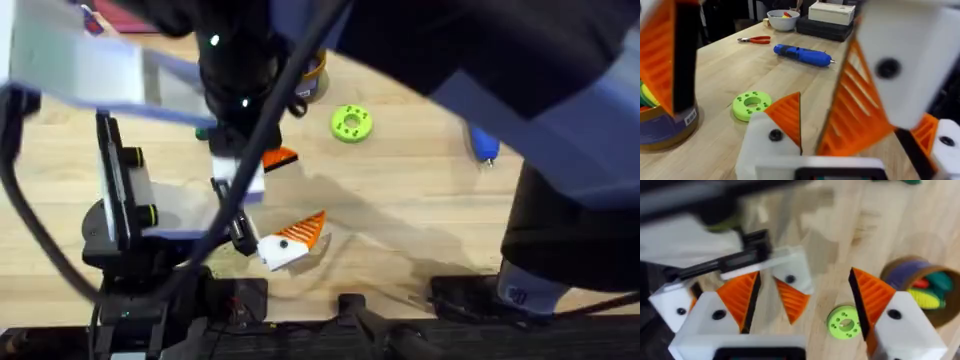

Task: Pick up the gripper from the table and insert it into the empty holder that is missing its gripper. Then pick up a screw, insert it into the mounting hole, and use the screwdriver to tighten it. Finally, clean up the table by picking up the vegetable and placing it into the bucket.

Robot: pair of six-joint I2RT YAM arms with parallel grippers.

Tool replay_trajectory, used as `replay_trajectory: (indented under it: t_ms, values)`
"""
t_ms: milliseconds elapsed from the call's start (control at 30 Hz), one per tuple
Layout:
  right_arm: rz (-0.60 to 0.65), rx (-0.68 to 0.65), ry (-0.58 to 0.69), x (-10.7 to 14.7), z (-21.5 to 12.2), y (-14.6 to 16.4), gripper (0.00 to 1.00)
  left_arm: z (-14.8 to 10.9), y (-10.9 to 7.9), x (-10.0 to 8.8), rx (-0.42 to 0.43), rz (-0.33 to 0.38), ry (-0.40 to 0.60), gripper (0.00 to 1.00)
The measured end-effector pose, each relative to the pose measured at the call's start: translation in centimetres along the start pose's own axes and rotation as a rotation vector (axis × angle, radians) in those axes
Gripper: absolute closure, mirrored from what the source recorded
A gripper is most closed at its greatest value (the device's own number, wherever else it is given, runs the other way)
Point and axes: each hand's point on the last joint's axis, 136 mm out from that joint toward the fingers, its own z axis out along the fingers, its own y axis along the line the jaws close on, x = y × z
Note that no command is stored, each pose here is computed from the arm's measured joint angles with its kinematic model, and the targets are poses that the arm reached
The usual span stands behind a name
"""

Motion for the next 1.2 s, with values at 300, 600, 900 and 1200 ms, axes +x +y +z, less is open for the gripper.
replay_trajectory:
  t_ms: [300,600,900,1200]
  values:
    - [0.213,0.079,-0.068,2.7,-3.8,-2.1,0.008,0.0,0.0,0.0,0.000,0.000,0.000,0.014]
    - [0.508,0.163,-0.133,10.5,-5.3,-1.9,0.008,0.0,0.0,0.0,0.000,0.000,0.000,0.015]
    - [1.039,0.282,-0.161,22.0,-8.7,-0.9,0.008,0.0,0.0,0.0,0.000,0.001,0.000,0.015]
    - [1.373,0.324,-0.087,29.4,-9.8,0.3,0.009,0.0,0.0,0.0,0.000,0.003,0.000,0.015]
